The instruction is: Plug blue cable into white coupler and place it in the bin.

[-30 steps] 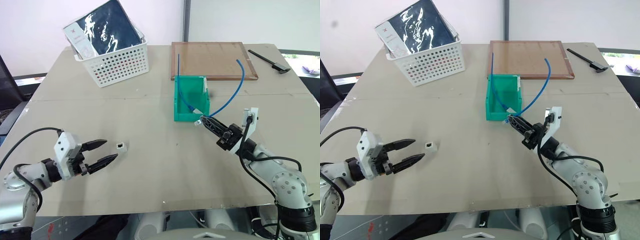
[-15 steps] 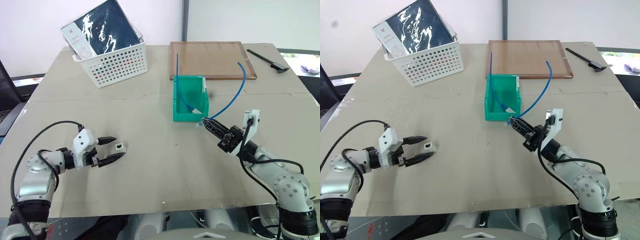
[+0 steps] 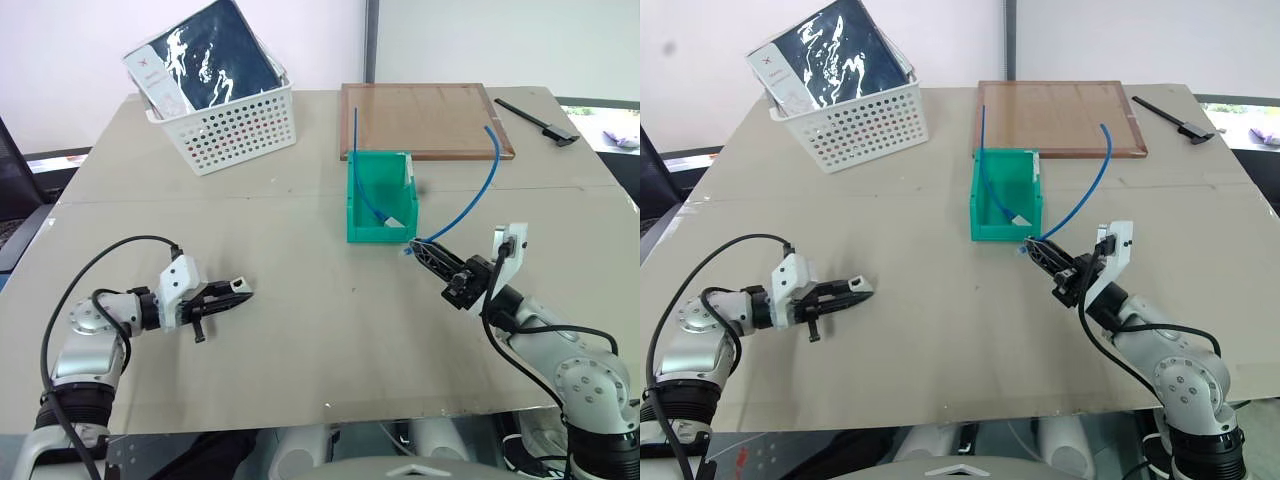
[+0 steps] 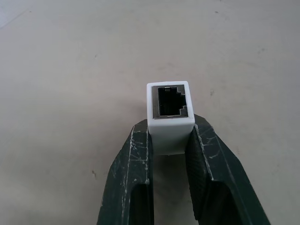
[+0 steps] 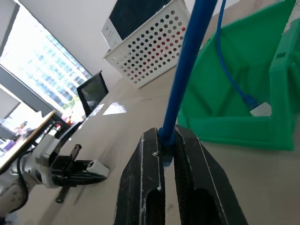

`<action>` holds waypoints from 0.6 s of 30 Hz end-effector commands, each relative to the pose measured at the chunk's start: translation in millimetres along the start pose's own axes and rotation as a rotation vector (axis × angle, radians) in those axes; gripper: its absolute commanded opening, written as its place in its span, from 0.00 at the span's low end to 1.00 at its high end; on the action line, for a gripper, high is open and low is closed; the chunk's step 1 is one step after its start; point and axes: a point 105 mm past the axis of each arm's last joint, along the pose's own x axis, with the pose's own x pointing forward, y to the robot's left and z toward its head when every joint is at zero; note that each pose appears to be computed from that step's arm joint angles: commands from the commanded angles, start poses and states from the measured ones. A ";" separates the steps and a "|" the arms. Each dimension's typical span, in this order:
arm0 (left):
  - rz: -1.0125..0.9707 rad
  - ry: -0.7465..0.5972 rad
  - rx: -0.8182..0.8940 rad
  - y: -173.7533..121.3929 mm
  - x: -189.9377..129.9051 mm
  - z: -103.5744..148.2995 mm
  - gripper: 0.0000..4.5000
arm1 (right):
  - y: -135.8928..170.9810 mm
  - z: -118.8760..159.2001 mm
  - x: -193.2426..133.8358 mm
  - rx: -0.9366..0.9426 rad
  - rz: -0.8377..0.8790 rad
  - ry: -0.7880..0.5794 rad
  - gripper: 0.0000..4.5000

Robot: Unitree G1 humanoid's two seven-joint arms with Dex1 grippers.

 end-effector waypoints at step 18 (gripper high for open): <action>-0.359 0.002 0.175 -43.9 135.7 78.3 0.07 | 27.7 10.3 29.9 -0.577 0.345 0.254 0.00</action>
